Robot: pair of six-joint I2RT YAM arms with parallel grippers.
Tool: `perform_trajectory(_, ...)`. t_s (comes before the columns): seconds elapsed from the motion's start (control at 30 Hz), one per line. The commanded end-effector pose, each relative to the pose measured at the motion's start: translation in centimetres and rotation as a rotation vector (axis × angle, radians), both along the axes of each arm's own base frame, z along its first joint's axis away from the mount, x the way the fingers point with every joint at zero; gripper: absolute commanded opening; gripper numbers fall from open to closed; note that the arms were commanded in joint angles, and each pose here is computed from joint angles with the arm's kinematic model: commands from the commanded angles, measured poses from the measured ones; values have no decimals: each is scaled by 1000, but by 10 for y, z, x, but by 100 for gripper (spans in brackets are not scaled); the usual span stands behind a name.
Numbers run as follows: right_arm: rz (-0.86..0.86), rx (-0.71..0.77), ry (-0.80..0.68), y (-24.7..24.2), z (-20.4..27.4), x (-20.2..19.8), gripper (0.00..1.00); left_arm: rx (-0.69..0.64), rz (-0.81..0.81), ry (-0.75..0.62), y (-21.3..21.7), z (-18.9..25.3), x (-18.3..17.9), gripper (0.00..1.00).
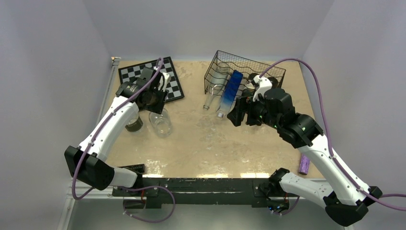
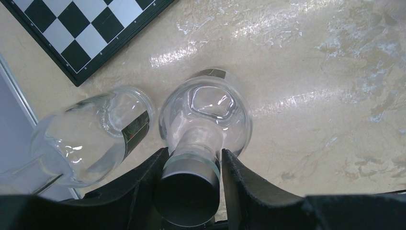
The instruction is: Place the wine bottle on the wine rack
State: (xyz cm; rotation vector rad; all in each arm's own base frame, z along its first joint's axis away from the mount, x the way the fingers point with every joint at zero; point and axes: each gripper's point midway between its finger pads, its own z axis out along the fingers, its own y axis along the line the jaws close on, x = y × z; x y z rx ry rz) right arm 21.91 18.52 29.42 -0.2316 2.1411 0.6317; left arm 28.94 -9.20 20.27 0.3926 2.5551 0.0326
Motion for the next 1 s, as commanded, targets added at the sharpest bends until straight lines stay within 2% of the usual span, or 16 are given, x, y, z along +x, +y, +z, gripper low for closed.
perform_trajectory(0.0, -23, -2, -16, -6, 4, 0, 95, -9, -22, -14, -3, 10, 6, 48)
perform_trajectory(0.13, -27, 1, -11, -6, 3, 0, 95, -23, -34, -4, -7, 7, 5, 42)
perform_trajectory(0.2, -28, 1, -10, -6, 3, 0, 95, -25, -40, 1, -8, 6, 6, 34)
perform_trajectory(0.27, -28, 2, -10, -6, 3, 0, 95, -31, -47, 4, -9, 7, 6, 17)
perform_trajectory(0.3, -29, 3, -9, -6, 3, 0, 95, -38, -52, 6, -11, 7, 6, 2)
perform_trajectory(0.33, -30, 4, -8, -6, 3, 0, 95, -45, -57, 7, -13, 8, 6, 0)
perform_trajectory(0.43, -31, 7, -3, -5, 2, 0, 95, -97, -86, -1, -22, 14, 4, 0)
perform_trajectory(0.57, -37, 13, -2, -4, 2, 1, 94, -242, -185, -21, -52, 32, -7, 0)
perform_trajectory(0.8, -43, 22, -2, -4, 4, 1, 94, -396, -325, -69, -108, 64, -28, 0)
perform_trajectory(0.97, -44, 24, -4, -7, 5, -2, 94, -610, -406, -35, -165, 80, -44, 0)
